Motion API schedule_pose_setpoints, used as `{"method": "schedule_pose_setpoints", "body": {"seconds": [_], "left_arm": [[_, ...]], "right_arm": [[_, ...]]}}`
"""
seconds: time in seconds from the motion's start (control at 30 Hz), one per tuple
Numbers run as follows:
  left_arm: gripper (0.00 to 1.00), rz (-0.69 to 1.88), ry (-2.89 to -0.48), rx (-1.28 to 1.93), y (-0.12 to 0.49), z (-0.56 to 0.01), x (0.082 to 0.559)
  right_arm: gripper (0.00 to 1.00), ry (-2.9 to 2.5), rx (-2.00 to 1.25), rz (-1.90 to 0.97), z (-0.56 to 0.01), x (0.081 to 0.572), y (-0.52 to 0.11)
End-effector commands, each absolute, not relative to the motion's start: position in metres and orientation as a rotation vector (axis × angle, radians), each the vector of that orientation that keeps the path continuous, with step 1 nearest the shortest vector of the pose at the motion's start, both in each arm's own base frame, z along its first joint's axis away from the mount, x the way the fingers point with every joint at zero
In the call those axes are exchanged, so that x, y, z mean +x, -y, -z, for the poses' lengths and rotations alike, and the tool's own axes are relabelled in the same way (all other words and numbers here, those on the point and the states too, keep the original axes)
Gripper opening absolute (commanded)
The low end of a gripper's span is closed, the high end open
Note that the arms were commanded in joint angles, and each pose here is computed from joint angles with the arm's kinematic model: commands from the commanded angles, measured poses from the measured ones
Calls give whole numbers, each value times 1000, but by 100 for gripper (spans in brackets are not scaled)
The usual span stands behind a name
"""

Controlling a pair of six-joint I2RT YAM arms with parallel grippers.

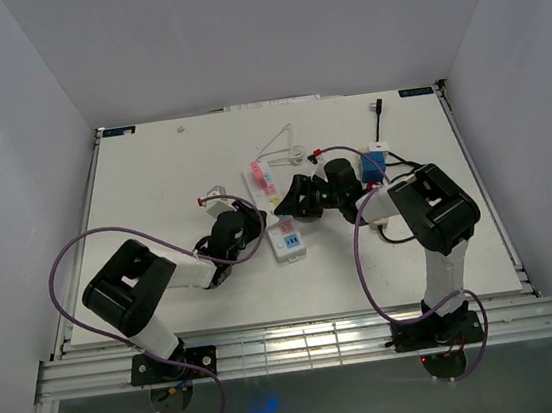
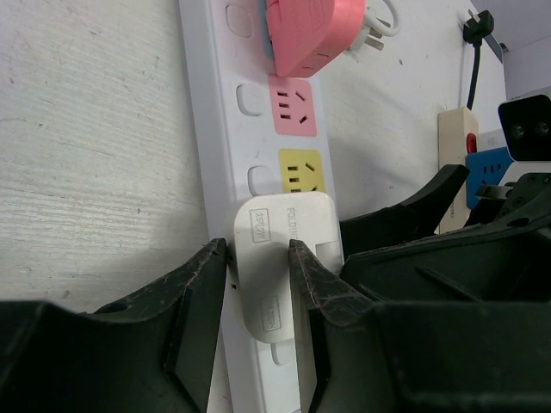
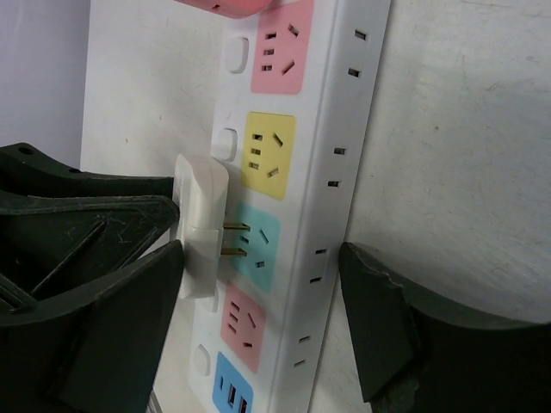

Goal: Insert the plug
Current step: Insert the plug into the socket.

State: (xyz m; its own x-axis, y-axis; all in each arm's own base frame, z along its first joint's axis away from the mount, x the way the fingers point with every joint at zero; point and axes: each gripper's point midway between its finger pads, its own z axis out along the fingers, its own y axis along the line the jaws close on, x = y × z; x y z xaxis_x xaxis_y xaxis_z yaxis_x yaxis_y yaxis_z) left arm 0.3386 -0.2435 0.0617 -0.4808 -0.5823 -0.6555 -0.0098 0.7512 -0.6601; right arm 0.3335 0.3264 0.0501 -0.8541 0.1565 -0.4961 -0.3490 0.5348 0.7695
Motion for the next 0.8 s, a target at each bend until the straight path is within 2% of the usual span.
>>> {"method": "schedule_pose_setpoints", "body": {"seconds": [0.0,0.07,0.1,0.2,0.33,0.43,0.53,0.77], "left_arm": [[45,701,-2130,-359,252,-28,315],[45,698,-2136,-364,252,-25,313],[45,700,-2137,-365,252,-25,314],[45,696,-2141,-363,252,-23,314],[45,685,-2139,-381,248,-22,314],[45,672,-2145,-417,240,-17,311],[45,679,-2155,-447,232,-13,309],[45,685,-2160,-458,224,-9,308]], "right_arm": [[83,-2259,-221,-1308,-52,331,-340],[91,-2237,-229,-1318,-56,329,-341],[91,-2239,-232,-1315,-56,329,-342],[81,-2273,-237,-1282,-49,332,-342],[75,-2291,-237,-1275,-44,331,-344],[75,-2281,-242,-1288,-45,330,-345],[80,-2267,-251,-1311,-49,329,-346],[70,-2274,-252,-1320,-44,329,-348]]}}
